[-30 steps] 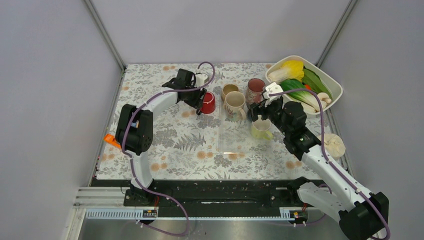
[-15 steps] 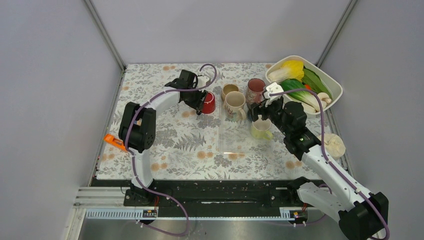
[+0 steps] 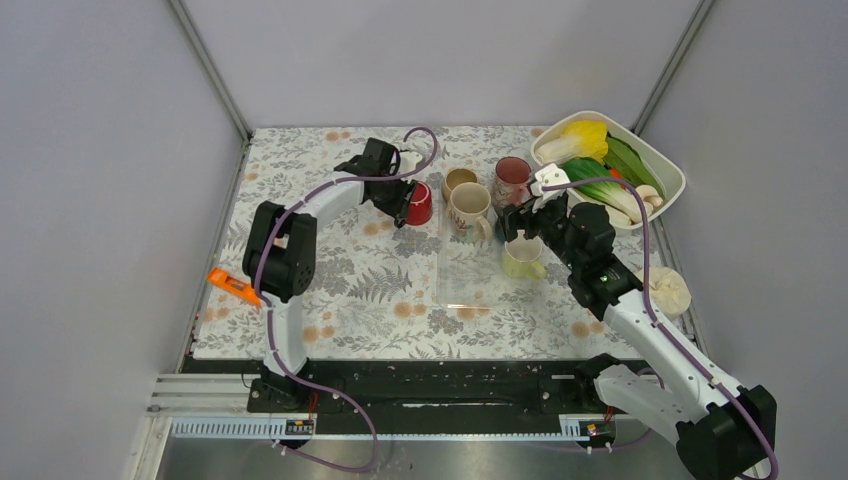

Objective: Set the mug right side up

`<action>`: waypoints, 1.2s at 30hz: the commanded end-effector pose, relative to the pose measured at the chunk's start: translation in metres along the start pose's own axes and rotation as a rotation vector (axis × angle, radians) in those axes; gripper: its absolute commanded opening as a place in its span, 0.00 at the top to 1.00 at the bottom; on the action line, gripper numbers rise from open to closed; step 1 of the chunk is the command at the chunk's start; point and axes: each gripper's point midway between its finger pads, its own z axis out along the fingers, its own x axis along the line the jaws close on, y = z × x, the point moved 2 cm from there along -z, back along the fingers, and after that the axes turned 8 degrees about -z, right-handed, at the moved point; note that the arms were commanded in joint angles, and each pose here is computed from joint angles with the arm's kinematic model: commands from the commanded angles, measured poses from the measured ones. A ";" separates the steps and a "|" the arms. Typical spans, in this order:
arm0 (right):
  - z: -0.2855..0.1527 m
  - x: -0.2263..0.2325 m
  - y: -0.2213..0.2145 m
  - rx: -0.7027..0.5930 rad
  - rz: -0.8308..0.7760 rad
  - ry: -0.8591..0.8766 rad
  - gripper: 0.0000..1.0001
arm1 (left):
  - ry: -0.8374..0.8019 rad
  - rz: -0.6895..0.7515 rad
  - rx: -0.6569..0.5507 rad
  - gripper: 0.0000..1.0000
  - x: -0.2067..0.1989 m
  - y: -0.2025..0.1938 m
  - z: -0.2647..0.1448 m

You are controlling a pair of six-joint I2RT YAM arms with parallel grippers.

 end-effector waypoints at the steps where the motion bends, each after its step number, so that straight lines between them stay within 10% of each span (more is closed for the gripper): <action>1: -0.003 -0.006 0.015 -0.059 0.012 -0.019 0.13 | 0.020 0.004 -0.036 0.65 0.001 0.018 -0.004; 6: -0.003 -0.005 0.014 -0.057 0.015 -0.014 0.13 | 0.022 0.005 -0.045 0.99 0.000 0.022 -0.008; 23: 0.011 0.022 0.071 -0.092 0.289 0.243 0.11 | -0.340 -0.111 -0.682 1.00 -0.052 0.166 -0.255; 36: 0.048 0.051 0.117 -0.261 0.858 0.546 0.19 | -1.043 -0.413 -0.933 1.00 -0.092 0.131 -0.295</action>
